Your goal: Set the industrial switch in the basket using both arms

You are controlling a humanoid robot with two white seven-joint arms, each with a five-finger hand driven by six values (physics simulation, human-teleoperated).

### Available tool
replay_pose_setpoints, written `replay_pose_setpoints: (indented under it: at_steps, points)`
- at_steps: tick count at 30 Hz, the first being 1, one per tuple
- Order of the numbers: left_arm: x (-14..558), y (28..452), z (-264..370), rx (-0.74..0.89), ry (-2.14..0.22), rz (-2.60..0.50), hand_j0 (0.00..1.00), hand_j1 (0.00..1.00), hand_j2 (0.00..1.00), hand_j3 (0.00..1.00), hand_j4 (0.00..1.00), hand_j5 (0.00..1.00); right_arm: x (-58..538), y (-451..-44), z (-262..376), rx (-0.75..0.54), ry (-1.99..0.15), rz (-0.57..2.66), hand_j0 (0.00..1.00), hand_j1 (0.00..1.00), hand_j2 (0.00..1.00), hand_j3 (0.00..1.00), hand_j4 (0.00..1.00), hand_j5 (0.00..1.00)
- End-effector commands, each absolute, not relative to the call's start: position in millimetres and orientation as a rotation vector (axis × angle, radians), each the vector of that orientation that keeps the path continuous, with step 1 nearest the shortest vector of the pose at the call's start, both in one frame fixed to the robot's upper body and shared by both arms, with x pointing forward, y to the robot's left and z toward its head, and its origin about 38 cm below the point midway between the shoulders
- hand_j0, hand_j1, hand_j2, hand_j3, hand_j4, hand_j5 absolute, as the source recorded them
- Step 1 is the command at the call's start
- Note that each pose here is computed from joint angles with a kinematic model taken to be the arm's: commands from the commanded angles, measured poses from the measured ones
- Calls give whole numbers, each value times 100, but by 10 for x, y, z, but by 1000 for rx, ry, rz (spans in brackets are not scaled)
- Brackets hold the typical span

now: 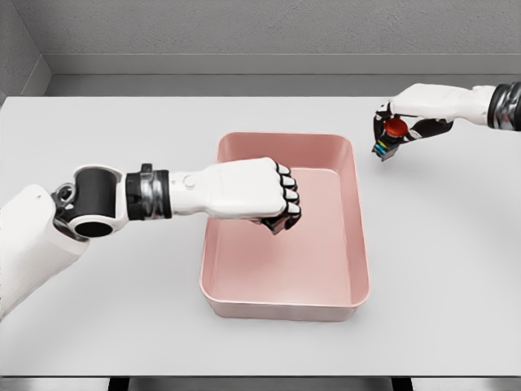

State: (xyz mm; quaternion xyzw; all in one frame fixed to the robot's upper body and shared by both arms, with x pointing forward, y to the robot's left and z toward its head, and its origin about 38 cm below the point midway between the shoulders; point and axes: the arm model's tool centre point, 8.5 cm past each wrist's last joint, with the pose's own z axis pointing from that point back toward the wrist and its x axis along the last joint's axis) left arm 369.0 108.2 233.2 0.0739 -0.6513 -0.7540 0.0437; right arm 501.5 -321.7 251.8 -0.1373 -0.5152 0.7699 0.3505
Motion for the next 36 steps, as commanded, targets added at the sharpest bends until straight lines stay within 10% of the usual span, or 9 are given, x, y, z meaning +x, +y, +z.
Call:
replay_pose_setpoints:
  at_steps: [1,3,5,14,23,36]
  points:
    - [3683,1048,2321,209,-1991,-2303,42,42,42,42,42,42,4958,-3210,2602,-364,-1350,2012,45,45,45,45,45,45]
    - [3685,1047,2344,211,-2000,-2299,75,75,75,75,75,75,4908,-3277,2702,-389,-1355,2020,45,45,45,45,45,45]
    - [3684,1042,2345,210,-2002,-2298,86,86,86,86,86,86,4854,-3316,2806,-411,-1369,2030,45,45,45,45,45,45]
    - [3690,1095,2351,215,-1994,-2294,86,86,86,86,86,86,4646,-2985,3023,-399,-1462,2141,45,45,45,45,45,45]
    - [3784,2643,2807,406,-1844,-2123,100,100,100,100,100,100,4426,-2674,3171,-371,-1554,2233,45,45,45,45,45,45]
    - [3718,2863,2801,484,-1909,-2040,100,100,100,100,100,100,4329,-2079,3055,-230,-1662,2307,45,45,45,45,45,45]
